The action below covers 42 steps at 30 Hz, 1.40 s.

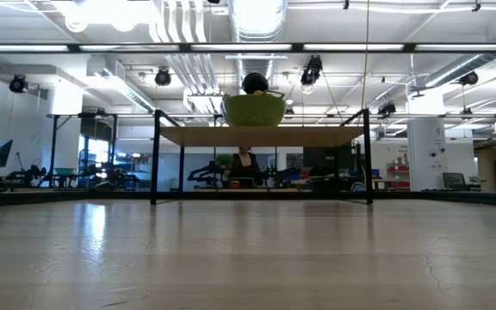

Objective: Pick & Place Fruit
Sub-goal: Put the green knife on the shelf to the left of the green colander

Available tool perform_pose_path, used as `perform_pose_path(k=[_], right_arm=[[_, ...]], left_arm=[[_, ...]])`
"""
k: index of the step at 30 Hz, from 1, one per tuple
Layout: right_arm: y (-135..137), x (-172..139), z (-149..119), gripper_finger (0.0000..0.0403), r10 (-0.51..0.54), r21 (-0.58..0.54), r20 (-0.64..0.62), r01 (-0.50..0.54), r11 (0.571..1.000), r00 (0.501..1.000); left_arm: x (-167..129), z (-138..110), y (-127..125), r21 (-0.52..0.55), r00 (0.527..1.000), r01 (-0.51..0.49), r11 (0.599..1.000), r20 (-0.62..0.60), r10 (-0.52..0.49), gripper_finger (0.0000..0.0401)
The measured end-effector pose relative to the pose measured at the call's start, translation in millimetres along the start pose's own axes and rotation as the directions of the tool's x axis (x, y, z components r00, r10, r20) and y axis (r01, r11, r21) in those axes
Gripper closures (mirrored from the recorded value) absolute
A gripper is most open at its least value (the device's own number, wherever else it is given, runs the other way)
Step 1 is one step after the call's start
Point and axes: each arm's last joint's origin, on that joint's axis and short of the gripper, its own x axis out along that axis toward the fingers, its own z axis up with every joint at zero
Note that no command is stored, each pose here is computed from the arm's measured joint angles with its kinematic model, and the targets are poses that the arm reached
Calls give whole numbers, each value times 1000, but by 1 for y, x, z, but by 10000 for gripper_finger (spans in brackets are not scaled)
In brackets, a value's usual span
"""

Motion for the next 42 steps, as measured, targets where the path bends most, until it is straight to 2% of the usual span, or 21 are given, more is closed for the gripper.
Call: perform_pose_path(k=[11, 19, 23, 29, 35, 42], right_arm=[[-7, -6, 3, 380, -13, -2, -11, 13, 1000, 1000], [-28, -22, 8, 381, -44, 42, -70, 47, 998, 997], [-41, -31, 12, 381, -71, 68, -146, 81, 994, 987], [-64, -41, 15, 381, -117, 121, -286, 157, 980, 951], [-87, -46, 15, 381, -81, 222, -356, 169, 960, 931], [-119, -52, 0, 381, -105, 331, -430, 265, 906, 897]], left_arm=[[0, -1, 0, 3, 1000, 3, 1000, -18, -3, 292], [0, -4, 0, 21, 998, -29, 999, -46, 30, 192], [-1, -6, 0, 35, 996, -51, 998, -72, 53, 162], [-1, -6, 1, 80, 995, -54, 995, -79, 60, 157], [-1, -7, 1, 82, 995, -52, 995, -84, 59, 158], [-1, -10, 0, 88, 992, -40, 995, -115, 50, 158]])
